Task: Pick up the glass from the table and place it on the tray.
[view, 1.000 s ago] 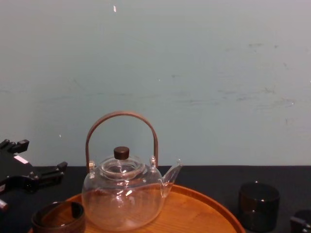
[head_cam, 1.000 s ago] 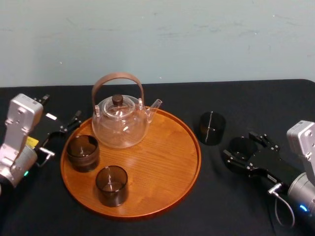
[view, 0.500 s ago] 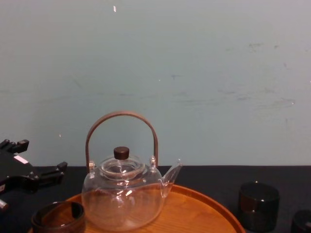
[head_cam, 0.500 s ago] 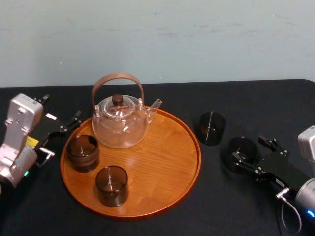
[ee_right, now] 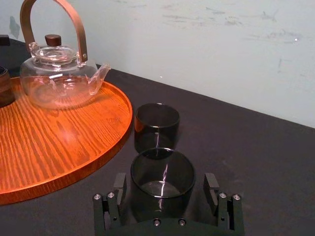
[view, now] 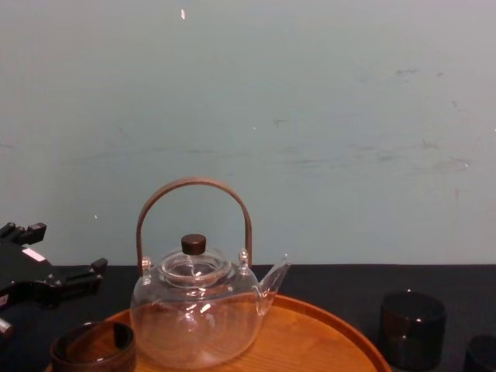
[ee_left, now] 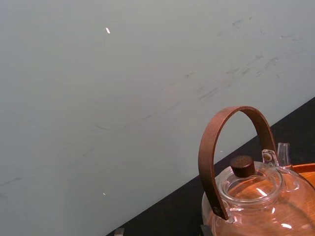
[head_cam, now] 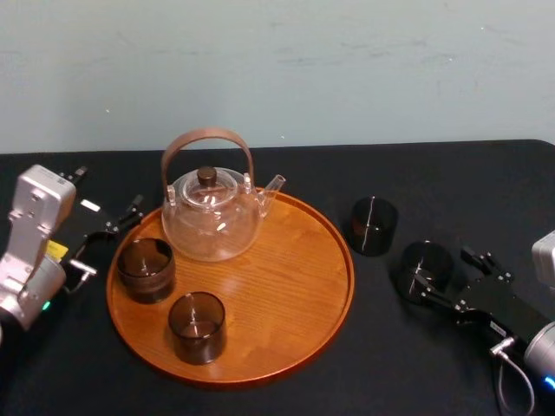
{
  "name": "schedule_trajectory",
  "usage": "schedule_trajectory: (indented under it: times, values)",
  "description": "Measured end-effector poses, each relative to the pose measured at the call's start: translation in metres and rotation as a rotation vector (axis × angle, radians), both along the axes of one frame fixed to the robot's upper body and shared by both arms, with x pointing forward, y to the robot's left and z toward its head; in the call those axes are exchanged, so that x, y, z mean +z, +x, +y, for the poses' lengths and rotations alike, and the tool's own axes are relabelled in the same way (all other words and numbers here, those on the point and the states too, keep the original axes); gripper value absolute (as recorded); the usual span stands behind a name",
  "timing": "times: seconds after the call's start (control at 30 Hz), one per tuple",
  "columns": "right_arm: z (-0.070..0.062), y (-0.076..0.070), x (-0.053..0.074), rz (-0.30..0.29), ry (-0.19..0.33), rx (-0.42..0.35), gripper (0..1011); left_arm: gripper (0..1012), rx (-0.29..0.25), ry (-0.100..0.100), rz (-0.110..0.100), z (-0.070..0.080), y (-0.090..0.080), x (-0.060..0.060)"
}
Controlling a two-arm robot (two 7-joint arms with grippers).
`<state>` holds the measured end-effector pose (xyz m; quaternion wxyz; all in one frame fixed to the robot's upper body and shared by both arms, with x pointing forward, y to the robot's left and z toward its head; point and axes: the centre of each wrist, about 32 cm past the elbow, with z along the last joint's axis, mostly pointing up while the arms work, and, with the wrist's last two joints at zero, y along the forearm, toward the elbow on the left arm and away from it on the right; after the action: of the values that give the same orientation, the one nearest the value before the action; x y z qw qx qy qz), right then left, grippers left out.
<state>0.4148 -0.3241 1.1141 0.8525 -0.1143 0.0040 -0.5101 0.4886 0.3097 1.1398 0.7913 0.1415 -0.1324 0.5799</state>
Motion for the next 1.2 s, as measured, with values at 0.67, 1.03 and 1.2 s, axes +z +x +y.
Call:
schedule_trajectory:
  times: [0.67,1.03,1.2]
  values:
    - [0.0,0.006,-0.014,0.045,0.02,0.002,1002,1001,0.0,0.0,0.0,0.0,0.0,0.0]
    - [-0.001,0.009,-0.018,0.058,0.025,-0.005,1002,1001,0.0,0.0,0.0,0.0,0.0,0.0]
    - [0.001,0.013,-0.019,0.062,0.027,-0.001,1002,1001,0.0,0.0,0.0,0.0,0.0,0.0]
